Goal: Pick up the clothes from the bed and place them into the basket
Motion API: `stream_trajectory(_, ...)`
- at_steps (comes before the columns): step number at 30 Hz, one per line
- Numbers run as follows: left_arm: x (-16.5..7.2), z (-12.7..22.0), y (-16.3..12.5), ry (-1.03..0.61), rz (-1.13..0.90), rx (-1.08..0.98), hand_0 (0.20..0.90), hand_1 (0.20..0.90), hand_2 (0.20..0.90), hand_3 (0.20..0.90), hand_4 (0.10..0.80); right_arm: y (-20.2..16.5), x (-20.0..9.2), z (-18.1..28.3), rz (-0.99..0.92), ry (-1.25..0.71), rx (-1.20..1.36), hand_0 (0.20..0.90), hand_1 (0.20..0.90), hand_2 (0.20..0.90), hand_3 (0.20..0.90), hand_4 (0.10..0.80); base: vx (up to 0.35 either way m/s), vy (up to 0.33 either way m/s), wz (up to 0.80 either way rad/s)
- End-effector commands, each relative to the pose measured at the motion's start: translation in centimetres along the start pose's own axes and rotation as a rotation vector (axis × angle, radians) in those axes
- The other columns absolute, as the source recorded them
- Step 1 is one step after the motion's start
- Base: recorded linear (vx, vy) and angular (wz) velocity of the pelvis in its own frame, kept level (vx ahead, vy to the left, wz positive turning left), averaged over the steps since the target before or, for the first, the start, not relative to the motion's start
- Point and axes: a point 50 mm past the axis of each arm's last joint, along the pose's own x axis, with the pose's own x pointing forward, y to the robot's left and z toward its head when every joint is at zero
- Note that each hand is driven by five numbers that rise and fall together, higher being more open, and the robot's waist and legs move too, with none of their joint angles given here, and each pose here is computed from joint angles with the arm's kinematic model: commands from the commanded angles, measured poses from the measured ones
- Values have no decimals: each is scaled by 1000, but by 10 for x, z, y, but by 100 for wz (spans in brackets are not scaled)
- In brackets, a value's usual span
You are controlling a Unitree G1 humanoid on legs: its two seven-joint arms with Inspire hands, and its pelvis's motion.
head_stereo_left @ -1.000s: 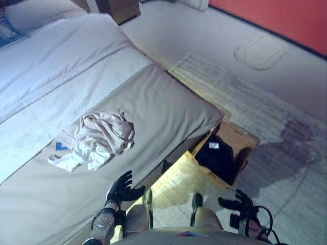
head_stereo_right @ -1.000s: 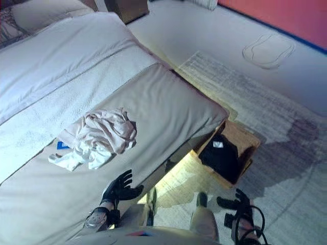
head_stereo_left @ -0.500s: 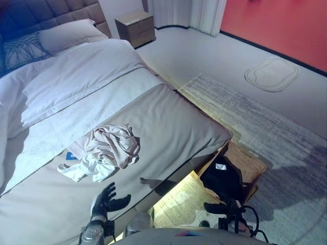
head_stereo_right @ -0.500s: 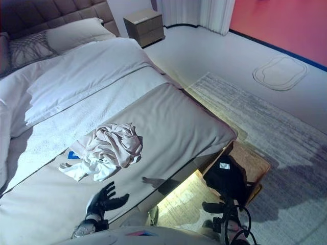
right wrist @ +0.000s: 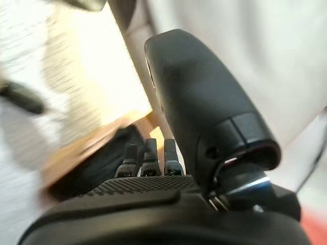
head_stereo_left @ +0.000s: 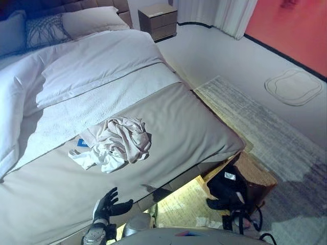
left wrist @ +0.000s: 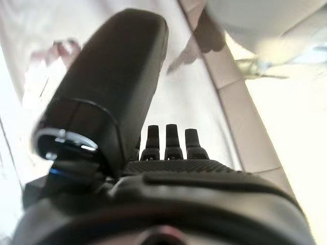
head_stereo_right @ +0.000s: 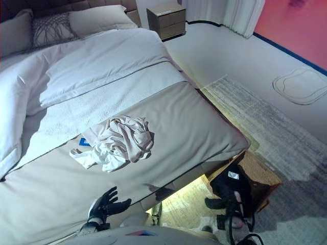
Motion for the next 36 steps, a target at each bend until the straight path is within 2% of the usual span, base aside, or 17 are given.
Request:
stream_trajectory(1,4,22,18,-93,16,41,900,900,900,900,800,7,7,66,112,-289,-152,900,900,900,900,800,191,52,63)
stream_trajectory(5,10,39,26,-124,28,53,900,900,900,900,800,-1,16,101,96,-404,-313,900,900,900,900,800,160,-228,76)
stream_trajectory(10,9,36,33,-112,60,70,900,900,900,900,800,-3,22,128,46,-497,-496,900,900,900,900,800,79,-203,70)
stream_trajectory(12,13,46,33,-136,38,130,900,900,900,900,800,-26,31,171,-63,-525,-531,900,900,900,900,800,-19,-230,40)
stream_trajectory(15,16,52,37,-147,48,144,900,900,900,900,800,-36,32,205,-115,-568,-562,900,900,900,900,800,-22,-97,35)
stream_trajectory(19,17,67,50,-188,54,168,900,900,900,900,800,-42,24,253,-198,-663,-627,900,900,900,900,800,22,-97,33)
stream_trajectory(24,23,103,55,-302,29,161,900,900,900,900,800,-67,6,316,-339,-753,-625,900,900,900,900,800,-12,-43,29)
stream_trajectory(32,22,132,53,-415,-10,153,900,900,900,900,800,-86,-14,358,-448,-812,-629,900,900,900,900,800,59,-13,18)
stream_trajectory(36,21,139,49,-449,-35,99,900,900,900,900,800,-111,-19,369,-561,-675,-640,900,900,900,900,800,-29,162,21)
